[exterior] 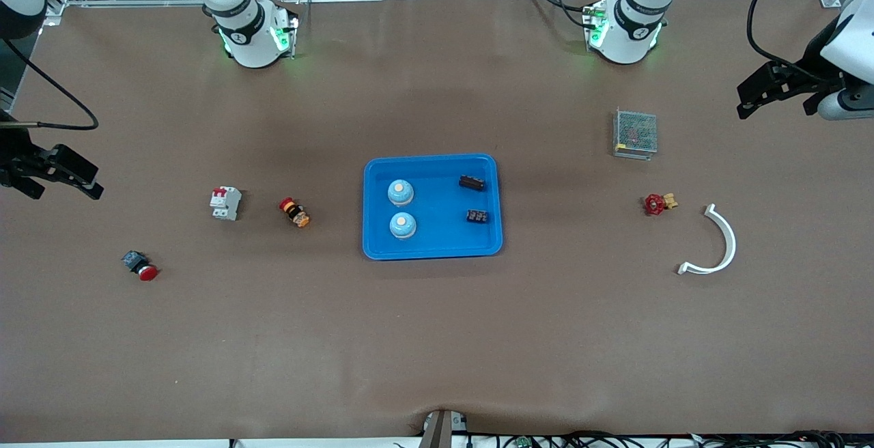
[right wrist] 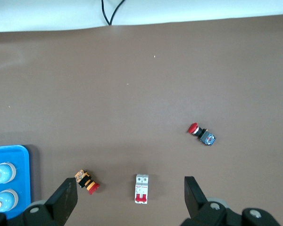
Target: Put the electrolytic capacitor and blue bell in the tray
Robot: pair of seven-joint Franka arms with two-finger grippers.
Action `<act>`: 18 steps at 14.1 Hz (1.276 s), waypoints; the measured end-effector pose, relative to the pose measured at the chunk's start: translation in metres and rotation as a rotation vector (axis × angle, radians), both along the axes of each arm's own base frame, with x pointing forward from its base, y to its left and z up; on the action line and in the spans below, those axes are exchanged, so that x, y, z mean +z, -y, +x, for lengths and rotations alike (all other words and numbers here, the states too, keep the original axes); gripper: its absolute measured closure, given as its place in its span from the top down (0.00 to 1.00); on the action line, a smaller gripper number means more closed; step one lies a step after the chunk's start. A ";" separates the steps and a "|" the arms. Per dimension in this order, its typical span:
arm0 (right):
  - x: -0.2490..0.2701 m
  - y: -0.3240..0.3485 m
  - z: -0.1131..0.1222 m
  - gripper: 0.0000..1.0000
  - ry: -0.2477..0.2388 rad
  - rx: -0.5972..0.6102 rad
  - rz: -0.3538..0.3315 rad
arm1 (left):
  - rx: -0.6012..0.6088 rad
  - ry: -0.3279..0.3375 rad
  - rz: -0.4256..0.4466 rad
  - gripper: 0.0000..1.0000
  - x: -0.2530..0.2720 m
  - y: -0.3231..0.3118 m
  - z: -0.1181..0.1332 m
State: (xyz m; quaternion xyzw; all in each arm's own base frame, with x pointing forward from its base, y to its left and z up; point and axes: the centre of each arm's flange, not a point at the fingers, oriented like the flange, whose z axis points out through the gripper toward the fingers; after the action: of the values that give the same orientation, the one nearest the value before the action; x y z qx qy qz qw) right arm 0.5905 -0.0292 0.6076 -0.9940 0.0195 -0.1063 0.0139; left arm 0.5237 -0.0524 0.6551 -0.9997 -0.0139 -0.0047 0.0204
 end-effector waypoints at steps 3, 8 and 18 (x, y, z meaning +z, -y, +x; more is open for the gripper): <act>0.005 0.001 0.001 1.00 0.019 -0.003 -0.001 | 0.000 -0.001 0.000 1.00 -0.001 0.000 0.002; 0.006 0.002 0.001 1.00 0.022 -0.003 -0.001 | -0.003 0.000 -0.001 1.00 0.000 0.000 0.002; 0.006 0.002 0.001 1.00 0.026 -0.003 -0.002 | -0.014 0.002 -0.001 1.00 0.001 0.005 0.002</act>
State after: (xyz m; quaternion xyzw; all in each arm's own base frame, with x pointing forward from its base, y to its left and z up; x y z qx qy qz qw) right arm 0.5918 -0.0309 0.6136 -0.9926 0.0209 -0.1191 0.0132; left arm 0.5255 -0.0575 0.6557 -0.9998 -0.0071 -0.0058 0.0200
